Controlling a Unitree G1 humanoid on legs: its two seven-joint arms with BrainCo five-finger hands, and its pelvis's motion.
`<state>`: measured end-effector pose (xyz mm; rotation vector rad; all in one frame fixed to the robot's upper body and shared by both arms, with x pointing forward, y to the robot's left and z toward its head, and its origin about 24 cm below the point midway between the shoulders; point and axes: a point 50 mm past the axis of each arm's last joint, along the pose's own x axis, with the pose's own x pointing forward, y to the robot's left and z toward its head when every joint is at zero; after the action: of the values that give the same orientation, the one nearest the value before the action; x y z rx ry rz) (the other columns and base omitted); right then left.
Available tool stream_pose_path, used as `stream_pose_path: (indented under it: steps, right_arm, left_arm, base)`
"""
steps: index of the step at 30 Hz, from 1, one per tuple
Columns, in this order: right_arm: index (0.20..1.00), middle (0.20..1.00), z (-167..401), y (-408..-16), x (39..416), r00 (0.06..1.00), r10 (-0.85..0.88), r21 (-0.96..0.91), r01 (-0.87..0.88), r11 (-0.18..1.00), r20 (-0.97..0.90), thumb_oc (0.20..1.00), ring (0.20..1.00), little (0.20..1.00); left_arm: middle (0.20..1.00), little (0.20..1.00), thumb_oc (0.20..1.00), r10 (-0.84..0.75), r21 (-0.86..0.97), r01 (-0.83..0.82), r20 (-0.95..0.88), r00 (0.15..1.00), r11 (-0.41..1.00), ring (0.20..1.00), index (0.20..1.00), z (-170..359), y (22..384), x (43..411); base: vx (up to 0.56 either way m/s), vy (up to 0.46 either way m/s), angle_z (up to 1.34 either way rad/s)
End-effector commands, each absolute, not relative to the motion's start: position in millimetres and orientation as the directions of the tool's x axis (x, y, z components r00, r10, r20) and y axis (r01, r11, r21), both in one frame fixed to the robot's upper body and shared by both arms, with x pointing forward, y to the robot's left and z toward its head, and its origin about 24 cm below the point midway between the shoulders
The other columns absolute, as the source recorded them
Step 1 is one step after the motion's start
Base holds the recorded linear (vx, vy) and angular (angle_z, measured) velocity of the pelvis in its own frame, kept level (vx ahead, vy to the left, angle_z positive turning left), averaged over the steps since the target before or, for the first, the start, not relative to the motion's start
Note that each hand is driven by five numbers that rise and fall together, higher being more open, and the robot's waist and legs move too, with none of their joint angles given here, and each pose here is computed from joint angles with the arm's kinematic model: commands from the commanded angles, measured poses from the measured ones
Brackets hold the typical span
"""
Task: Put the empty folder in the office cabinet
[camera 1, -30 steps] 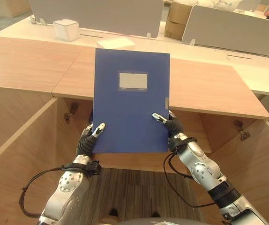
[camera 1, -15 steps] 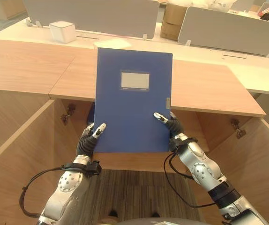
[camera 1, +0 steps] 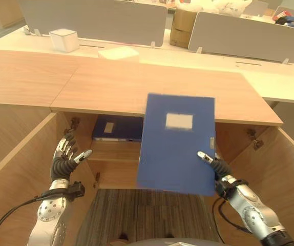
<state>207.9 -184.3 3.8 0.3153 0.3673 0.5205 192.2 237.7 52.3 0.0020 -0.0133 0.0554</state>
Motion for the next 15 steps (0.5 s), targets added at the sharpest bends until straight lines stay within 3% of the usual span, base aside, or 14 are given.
stream_pose_path:
  steps: [1,7,15]
  right_arm:
    - [0.2,0.2,25.6,-183.2,219.3,0.711,0.661,0.265,-0.607,0.749,-0.24,0.2,0.2,0.2]
    - [0.2,0.2,19.4,-211.8,203.6,0.589,0.687,0.195,-0.682,0.705,-0.424,0.2,0.2,0.2]
    - [0.2,0.2,35.7,-229.9,214.9,0.613,0.642,0.066,-0.698,0.713,-0.46,0.2,0.2,0.2]
  left_arm:
    - [1.0,1.0,1.0,-0.001,0.137,-0.024,0.177,0.984,0.99,1.0,1.0,82.2,238.8,209.2]
    - [1.0,1.0,1.0,-0.074,0.225,0.029,0.196,0.978,0.974,1.0,1.0,89.1,231.6,219.0]
    - [1.0,1.0,1.0,-0.145,0.295,0.091,0.165,0.976,0.951,1.0,1.0,87.9,225.7,219.5]
  base:
    - [0.0,0.0,0.0]
    - [-0.03,0.001,-0.05]
    - [0.0,0.0,-0.13]
